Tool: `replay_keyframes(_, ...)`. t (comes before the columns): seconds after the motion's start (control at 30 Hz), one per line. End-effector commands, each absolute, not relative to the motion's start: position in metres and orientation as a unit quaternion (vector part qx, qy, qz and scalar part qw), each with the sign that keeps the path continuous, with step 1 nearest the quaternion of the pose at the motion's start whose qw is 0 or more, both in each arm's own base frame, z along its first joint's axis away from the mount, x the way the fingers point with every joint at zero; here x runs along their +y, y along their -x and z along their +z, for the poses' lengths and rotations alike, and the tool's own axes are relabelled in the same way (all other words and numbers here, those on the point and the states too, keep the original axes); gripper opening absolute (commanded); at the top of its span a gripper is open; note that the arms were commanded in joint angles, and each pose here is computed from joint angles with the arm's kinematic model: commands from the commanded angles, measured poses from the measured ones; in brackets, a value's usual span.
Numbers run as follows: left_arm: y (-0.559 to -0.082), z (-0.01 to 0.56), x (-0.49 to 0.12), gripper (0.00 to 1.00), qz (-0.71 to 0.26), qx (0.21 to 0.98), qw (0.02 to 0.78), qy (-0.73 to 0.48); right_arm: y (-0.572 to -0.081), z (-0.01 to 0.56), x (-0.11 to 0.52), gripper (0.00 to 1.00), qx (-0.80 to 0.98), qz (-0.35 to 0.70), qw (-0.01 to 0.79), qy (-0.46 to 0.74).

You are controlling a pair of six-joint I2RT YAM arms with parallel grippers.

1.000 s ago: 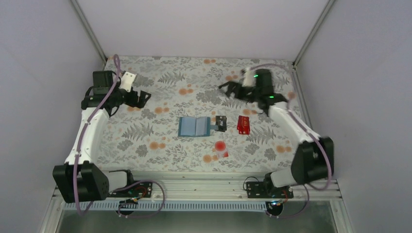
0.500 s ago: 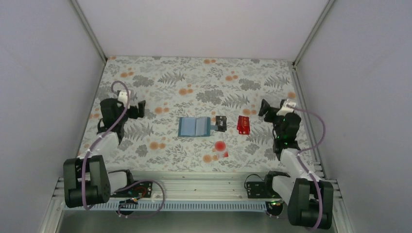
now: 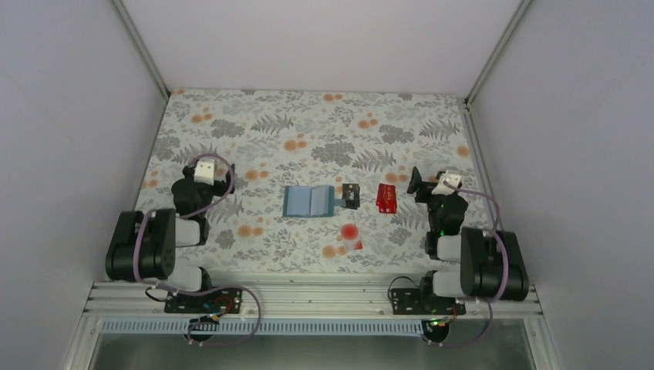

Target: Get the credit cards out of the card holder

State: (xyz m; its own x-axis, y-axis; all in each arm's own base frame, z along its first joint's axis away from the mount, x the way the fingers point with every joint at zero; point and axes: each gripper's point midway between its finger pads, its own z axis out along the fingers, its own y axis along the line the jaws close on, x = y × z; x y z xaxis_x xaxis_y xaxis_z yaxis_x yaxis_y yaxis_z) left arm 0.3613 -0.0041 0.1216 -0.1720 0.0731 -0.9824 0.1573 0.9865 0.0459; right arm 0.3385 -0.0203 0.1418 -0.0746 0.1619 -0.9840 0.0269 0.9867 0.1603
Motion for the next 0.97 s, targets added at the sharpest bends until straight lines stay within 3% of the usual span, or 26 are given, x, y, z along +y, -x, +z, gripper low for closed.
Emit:
replay_keyframes(0.0,-0.371,0.148,-0.011,1.00,-0.004,0.703,0.705,-0.099,-0.357,0.166,-0.004,0.99,0.686,0.054,0.726,0.011)
replay_keyframes(0.13,-0.377,0.145,-0.018,1.00,-0.004,0.713,0.692,-0.113,-0.380,0.152,0.010,0.99,0.721,0.076,0.686,0.054)
replay_keyframes(0.93,-0.377,0.141,-0.014,1.00,-0.002,0.720,0.686,-0.101,-0.392,0.146,0.013,0.99,0.737,0.063,0.671,0.052)
